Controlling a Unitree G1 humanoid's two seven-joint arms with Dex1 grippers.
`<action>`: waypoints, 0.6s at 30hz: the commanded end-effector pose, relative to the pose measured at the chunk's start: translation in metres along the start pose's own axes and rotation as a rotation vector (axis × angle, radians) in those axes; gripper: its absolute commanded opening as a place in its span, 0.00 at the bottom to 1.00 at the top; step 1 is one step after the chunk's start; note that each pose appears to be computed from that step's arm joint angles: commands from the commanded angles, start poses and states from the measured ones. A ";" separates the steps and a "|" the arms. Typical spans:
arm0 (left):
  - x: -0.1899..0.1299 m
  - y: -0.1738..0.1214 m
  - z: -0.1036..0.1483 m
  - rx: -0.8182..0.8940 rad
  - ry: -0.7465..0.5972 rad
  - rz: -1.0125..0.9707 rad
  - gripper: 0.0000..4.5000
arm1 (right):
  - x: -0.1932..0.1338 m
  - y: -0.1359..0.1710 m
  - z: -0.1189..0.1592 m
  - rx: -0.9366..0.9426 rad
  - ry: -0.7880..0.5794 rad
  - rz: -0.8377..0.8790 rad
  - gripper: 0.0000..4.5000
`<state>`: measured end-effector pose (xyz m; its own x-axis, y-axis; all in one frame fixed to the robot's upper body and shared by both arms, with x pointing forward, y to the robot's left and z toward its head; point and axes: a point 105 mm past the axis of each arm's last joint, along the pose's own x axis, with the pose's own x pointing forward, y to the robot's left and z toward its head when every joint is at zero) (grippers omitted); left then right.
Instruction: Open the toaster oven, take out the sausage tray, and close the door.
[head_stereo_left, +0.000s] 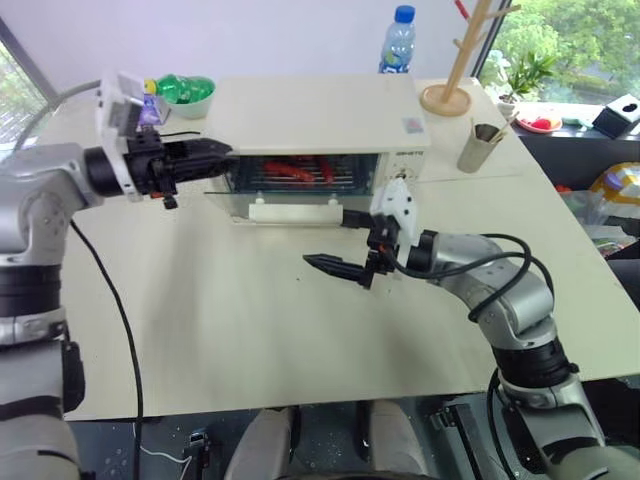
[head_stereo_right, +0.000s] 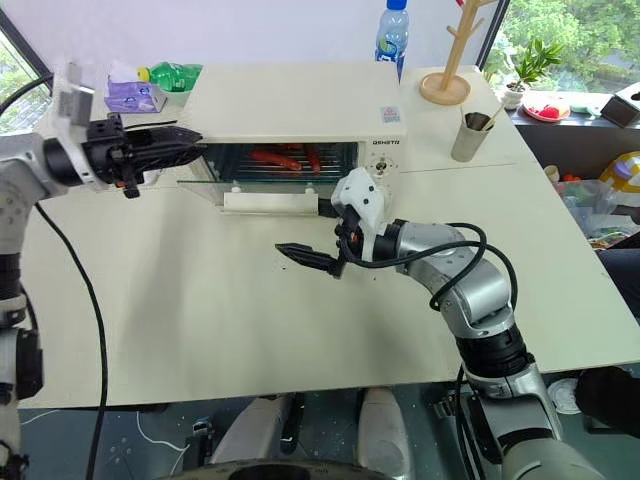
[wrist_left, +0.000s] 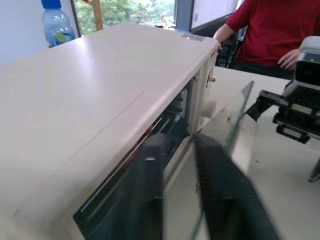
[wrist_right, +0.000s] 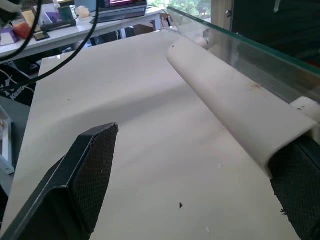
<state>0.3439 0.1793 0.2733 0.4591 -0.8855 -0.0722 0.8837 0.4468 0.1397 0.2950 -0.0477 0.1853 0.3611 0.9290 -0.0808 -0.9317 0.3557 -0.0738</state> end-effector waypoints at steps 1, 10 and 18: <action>0.004 0.008 0.003 0.065 0.018 0.021 0.01 | -0.001 0.009 0.014 -0.036 -0.049 0.021 1.00; 0.014 0.013 -0.037 0.191 0.207 -0.036 0.01 | -0.003 0.009 0.011 -0.017 -0.052 -0.001 1.00; 0.015 0.014 -0.034 0.175 0.189 -0.049 0.01 | -0.018 -0.008 -0.004 -0.038 0.040 -0.109 1.00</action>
<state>0.3671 0.1789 0.2240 0.4382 -0.8491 -0.2950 0.8922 0.3711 0.2573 0.2948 -0.0615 0.1749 0.4324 0.8925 -0.1280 -0.9014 0.4244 -0.0862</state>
